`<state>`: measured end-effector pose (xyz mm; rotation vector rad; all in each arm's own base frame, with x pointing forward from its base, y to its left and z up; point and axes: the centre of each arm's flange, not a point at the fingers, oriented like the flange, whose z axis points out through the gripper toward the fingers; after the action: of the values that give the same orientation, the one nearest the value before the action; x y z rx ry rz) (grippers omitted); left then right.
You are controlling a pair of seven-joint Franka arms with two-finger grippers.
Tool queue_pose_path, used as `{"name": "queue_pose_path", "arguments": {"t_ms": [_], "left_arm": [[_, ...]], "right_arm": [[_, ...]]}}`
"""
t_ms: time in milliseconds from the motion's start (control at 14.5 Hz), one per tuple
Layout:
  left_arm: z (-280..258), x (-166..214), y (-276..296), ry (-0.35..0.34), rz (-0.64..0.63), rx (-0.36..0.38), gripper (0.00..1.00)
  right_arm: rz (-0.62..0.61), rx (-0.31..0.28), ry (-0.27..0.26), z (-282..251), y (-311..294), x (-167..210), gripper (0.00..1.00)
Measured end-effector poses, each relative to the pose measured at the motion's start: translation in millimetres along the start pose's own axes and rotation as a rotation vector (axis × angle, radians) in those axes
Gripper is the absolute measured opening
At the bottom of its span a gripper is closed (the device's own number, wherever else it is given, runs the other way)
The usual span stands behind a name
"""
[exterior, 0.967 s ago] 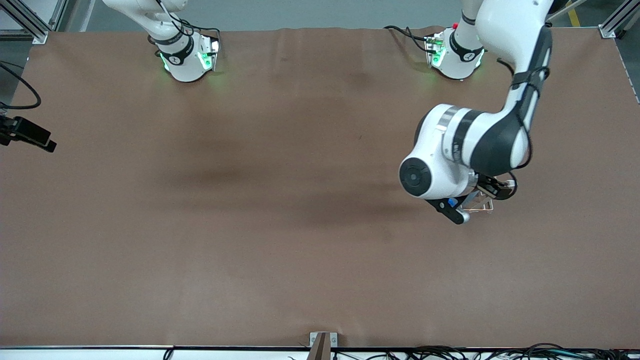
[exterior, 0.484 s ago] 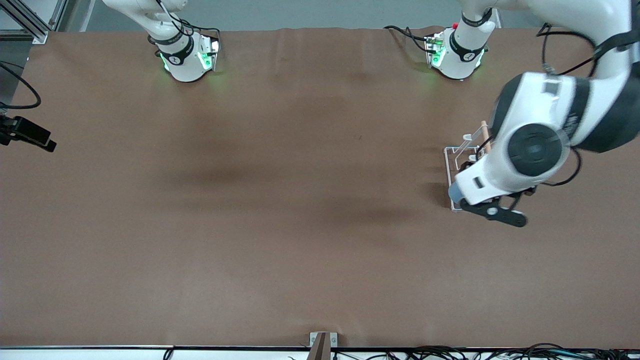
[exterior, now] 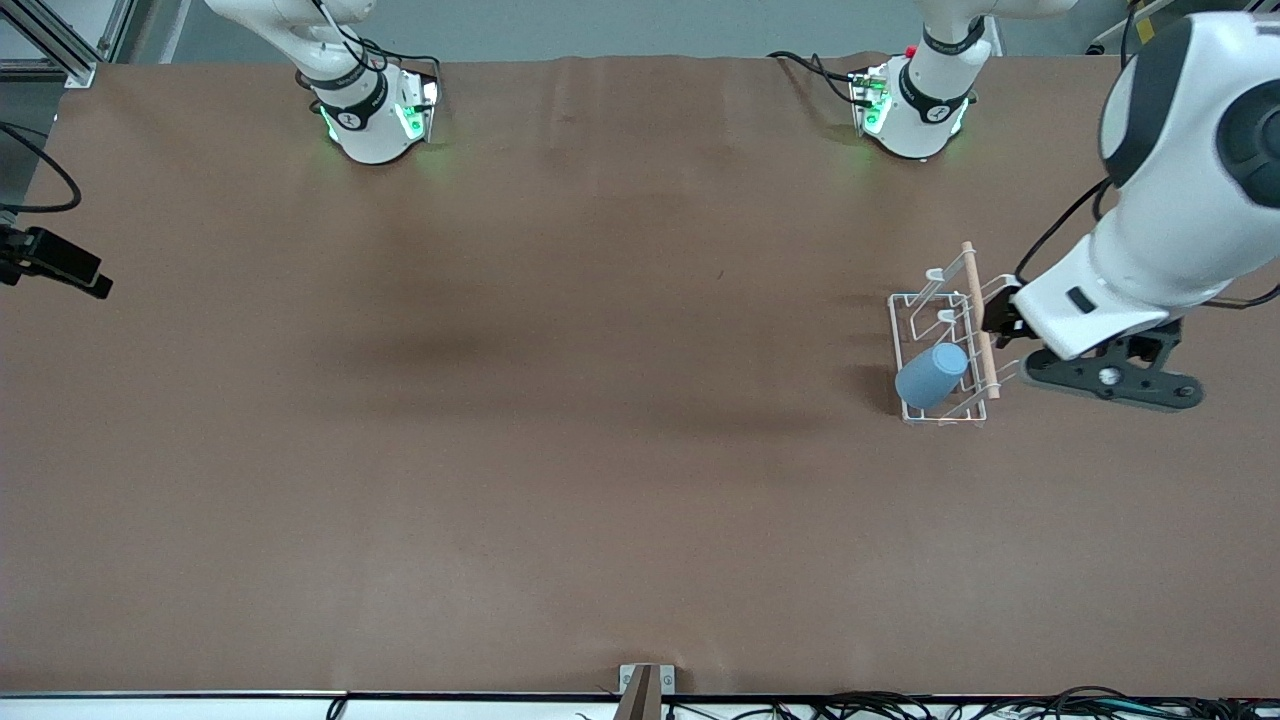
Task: Hang cup on cup holder
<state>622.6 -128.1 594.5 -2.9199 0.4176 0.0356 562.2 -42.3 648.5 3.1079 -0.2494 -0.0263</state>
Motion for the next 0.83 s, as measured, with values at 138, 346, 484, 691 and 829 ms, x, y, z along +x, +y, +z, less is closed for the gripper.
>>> {"name": "queue_pose_path", "arguments": {"t_ms": [138,346,484,691,829], "left_arm": [[-21.0,-11.2,-6.5,0.036,-0.017,-0.029,1.00],[-46.8,-34.5,-30.7,0.070,-0.068,-0.097,1.00],[-50.4,-51.6,-49.7,0.066,-0.104,-0.114,1.00],[-43.8,-76.5,-52.8,0.034,-0.131,-0.146,1.00],[-36.5,-91.7,-49.8,0.013,-0.142,-0.145,1.00]], "right_arm": [[-0.007,0.000,-0.008,-10.0,-2.7,-11.2,1.00],[-0.010,0.000,-0.009,-18.1,-2.9,-22.2,1.00],[-0.010,0.000,-0.013,-17.6,-2.5,-26.9,1.00],[-0.010,0.000,-0.014,-16.8,-2.2,-30.6,1.00],[-0.010,0.001,-0.010,-15.6,-2.2,-29.8,1.00]]}}
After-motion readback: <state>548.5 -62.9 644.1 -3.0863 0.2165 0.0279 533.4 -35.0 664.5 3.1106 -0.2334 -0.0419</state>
